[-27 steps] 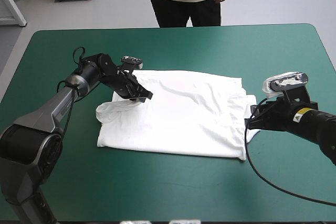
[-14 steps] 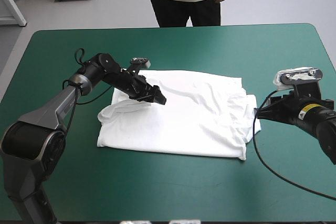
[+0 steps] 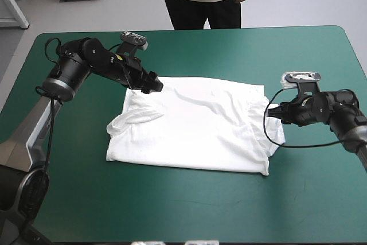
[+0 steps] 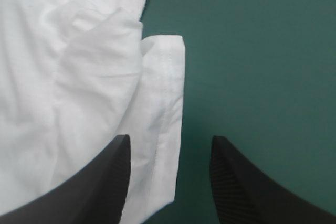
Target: Fold the cloth
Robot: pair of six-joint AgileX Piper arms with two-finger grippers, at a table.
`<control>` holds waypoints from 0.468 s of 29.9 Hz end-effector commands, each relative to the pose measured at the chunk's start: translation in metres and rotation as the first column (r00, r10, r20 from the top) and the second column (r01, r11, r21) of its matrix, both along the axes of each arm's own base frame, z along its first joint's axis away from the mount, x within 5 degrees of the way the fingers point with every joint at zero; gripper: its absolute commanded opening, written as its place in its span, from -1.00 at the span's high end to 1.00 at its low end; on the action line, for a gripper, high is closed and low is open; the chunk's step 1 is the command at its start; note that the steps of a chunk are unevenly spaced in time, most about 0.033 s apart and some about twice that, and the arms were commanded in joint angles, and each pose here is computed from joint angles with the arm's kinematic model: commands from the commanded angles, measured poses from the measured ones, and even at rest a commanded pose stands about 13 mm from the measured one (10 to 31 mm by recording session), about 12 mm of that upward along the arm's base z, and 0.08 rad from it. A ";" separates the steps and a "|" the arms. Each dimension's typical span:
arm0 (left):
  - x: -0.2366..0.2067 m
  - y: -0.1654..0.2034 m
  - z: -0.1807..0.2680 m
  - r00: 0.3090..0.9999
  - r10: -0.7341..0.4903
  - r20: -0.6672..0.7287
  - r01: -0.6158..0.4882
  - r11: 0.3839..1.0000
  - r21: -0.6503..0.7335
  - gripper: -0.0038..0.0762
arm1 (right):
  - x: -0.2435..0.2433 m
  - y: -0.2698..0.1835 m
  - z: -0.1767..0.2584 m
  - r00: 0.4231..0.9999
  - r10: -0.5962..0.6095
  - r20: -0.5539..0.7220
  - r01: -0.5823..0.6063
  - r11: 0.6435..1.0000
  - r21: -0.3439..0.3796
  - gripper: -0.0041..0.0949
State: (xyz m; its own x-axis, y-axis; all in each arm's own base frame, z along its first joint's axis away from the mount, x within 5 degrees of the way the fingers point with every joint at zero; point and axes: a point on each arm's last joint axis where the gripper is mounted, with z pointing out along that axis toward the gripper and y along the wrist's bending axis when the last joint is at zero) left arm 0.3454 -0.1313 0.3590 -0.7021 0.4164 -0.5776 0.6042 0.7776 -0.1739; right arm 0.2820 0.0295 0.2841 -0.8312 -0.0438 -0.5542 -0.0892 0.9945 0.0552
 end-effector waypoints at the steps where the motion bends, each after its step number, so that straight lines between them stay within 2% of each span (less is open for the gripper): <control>1: -0.014 0.009 0.031 0.996 0.029 0.086 -0.031 0.999 0.020 -0.41 | 0.027 -0.016 -0.008 0.999 -0.014 0.037 0.011 0.996 0.084 0.00; 4: -0.017 0.014 0.034 0.994 0.049 0.098 -0.054 0.997 0.059 -0.41 | 0.040 -0.019 -0.026 1.000 0.003 -0.009 -0.002 0.993 0.121 0.00; 9: -0.018 0.019 0.037 0.990 0.075 0.121 -0.087 0.991 0.098 -0.41 | 0.056 -0.020 -0.047 0.998 0.005 -0.059 0.002 0.993 0.121 0.05; 14: -0.018 0.019 0.037 0.990 0.082 0.119 -0.093 0.991 0.097 -0.41 | 0.066 -0.020 -0.060 0.997 0.002 -0.083 0.008 0.993 0.117 0.29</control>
State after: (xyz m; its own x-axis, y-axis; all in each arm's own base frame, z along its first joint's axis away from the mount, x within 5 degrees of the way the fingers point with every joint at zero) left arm 0.3376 -0.1139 0.3667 -0.7192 0.4553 -0.5248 0.5536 0.8320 -0.0369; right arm 0.3404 0.0119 0.2093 -0.9091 0.0054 -0.4164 -0.0777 0.9802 0.1824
